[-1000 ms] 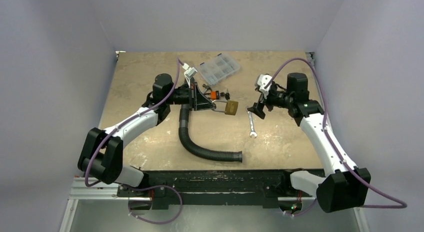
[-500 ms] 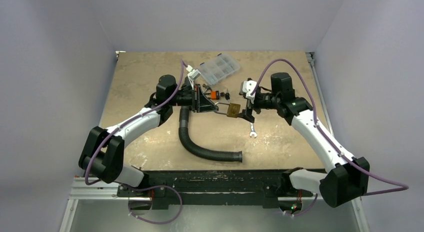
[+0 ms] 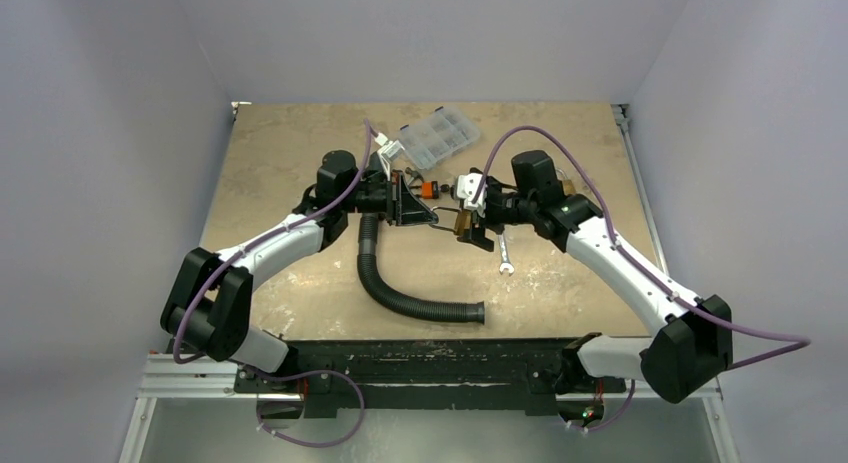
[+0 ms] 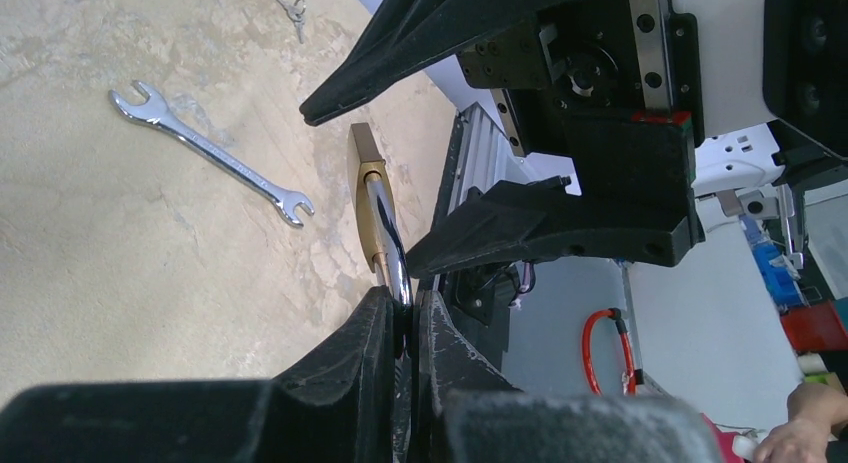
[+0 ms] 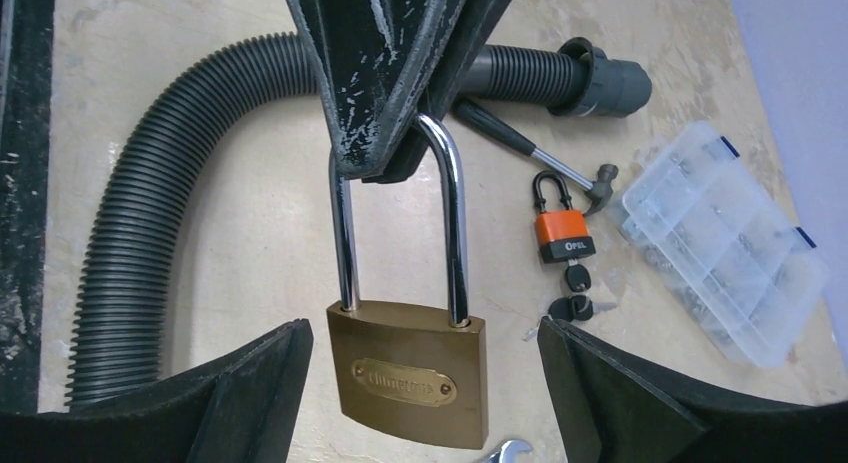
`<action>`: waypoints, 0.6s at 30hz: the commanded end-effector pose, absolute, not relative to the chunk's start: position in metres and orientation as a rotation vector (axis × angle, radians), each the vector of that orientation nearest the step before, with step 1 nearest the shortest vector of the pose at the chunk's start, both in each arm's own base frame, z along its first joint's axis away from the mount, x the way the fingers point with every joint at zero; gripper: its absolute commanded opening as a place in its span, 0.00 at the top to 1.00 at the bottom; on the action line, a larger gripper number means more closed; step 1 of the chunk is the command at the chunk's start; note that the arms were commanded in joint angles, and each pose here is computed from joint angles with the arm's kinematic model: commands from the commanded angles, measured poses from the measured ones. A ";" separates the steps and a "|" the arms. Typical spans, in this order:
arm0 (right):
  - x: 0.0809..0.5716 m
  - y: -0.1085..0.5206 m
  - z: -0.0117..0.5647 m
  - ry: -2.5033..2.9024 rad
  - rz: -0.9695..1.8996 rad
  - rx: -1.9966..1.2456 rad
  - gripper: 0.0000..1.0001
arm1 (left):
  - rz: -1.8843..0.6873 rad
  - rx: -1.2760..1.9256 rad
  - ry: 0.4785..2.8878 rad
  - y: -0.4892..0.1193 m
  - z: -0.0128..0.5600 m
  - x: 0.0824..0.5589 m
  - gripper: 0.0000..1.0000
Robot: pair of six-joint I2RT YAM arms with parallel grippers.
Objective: Lock with the key
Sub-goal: Place the lock at the center of the board.
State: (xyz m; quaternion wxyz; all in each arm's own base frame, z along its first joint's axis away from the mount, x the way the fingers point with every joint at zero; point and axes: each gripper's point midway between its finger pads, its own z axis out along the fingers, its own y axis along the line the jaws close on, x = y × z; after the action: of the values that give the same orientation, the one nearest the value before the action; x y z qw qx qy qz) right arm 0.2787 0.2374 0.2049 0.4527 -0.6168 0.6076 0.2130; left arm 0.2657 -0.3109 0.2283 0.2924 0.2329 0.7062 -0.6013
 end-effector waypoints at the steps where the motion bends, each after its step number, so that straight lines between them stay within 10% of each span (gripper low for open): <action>1: 0.291 0.236 0.212 1.476 0.409 -1.516 0.09 | -1.595 0.680 1.746 -0.316 0.262 0.271 1.00; 18: 0.289 0.240 0.193 1.524 0.400 -1.497 0.09 | -1.638 0.640 1.753 -0.317 0.261 0.275 1.00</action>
State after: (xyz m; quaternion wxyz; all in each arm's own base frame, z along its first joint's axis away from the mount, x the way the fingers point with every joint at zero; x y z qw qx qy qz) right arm 0.2876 0.2357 0.1885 0.4534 -0.6155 0.6246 0.1595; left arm 0.2694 -0.3136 0.2223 0.2765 0.2134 0.7133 -0.6077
